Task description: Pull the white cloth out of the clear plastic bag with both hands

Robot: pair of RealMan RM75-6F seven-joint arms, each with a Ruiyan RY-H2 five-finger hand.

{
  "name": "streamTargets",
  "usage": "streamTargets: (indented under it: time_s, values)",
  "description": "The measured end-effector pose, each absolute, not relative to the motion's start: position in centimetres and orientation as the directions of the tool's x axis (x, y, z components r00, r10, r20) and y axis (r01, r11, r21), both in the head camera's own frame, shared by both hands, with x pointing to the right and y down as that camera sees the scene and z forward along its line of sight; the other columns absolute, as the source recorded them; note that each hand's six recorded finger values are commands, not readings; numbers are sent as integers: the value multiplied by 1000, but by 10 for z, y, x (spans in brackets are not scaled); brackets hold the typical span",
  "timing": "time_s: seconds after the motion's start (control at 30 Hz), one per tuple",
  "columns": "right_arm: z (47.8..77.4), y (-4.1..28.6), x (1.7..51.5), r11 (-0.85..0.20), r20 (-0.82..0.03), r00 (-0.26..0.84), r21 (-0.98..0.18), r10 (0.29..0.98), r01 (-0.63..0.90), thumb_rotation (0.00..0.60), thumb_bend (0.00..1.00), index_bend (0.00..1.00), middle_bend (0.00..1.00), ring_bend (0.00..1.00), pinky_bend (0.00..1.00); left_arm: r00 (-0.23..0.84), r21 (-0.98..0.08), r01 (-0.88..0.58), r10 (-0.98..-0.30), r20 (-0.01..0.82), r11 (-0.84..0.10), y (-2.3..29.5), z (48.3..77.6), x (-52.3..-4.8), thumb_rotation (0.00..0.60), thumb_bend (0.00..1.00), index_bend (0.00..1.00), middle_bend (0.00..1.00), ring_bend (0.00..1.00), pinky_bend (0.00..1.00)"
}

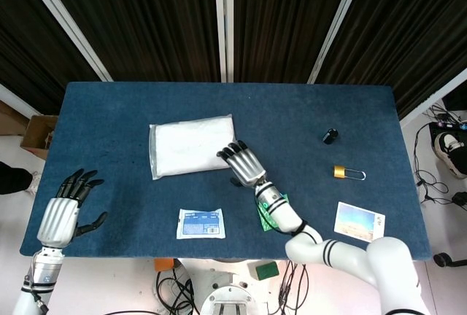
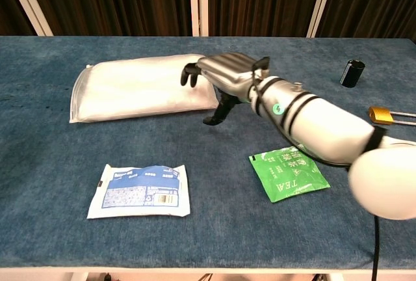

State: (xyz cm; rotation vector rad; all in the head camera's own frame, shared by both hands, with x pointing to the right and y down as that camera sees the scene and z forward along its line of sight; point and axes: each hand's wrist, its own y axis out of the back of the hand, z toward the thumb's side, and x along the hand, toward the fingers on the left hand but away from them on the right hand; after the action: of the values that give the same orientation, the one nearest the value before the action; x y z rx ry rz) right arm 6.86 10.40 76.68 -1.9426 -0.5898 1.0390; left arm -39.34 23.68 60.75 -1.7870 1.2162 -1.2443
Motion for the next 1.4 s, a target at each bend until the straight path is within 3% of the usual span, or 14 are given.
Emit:
streamTargets:
  time_s: [0.2,0.33,0.43,0.57,0.7,0.93,1.23,1.33,1.4]
  values:
    - [781,94,45,-498,-432,519,-867,738,-14,600,180,279,282,157,201,100,-866,-336,-928,358,-371,241,608,-402,600,234,223,132,43,115]
    - [785,89,34,-458,-418,511,-888,751,-53,600,258,292,306,158,200,102,-858,-356,-928,358,-370,242,609,-401,600,234,223,132,43,115]
    - [784,85,26,-425,-401,521,-902,753,-80,600,337,417,385,190,265,113,-855,-362,-927,356,-373,241,609,-398,600,235,223,132,43,115]
    - [780,86,26,-402,-374,525,-913,765,-65,600,473,633,484,307,378,118,-856,-364,-929,350,-368,240,607,-398,600,234,223,132,43,115]
    - [776,87,38,-364,-331,521,-930,787,-40,600,477,654,488,314,382,120,-855,-360,-927,354,-373,241,607,-399,600,233,223,132,43,115]
    - [767,94,90,-306,-256,500,-952,827,19,600,477,654,476,313,381,143,-848,-349,-916,374,-400,242,612,-398,600,234,223,132,43,115]
    - [744,140,140,-375,-301,495,-925,815,55,600,460,581,433,299,320,173,-842,-332,-905,389,-425,243,614,-394,600,234,223,132,43,115]
    - [732,163,151,-423,-348,496,-905,796,44,600,445,475,379,264,275,193,-842,-320,-900,392,-435,240,615,-390,600,234,223,132,43,115]
    - [727,177,156,-449,-383,496,-893,779,15,600,390,346,317,197,225,204,-841,-313,-897,393,-440,239,615,-387,600,234,223,132,43,115]
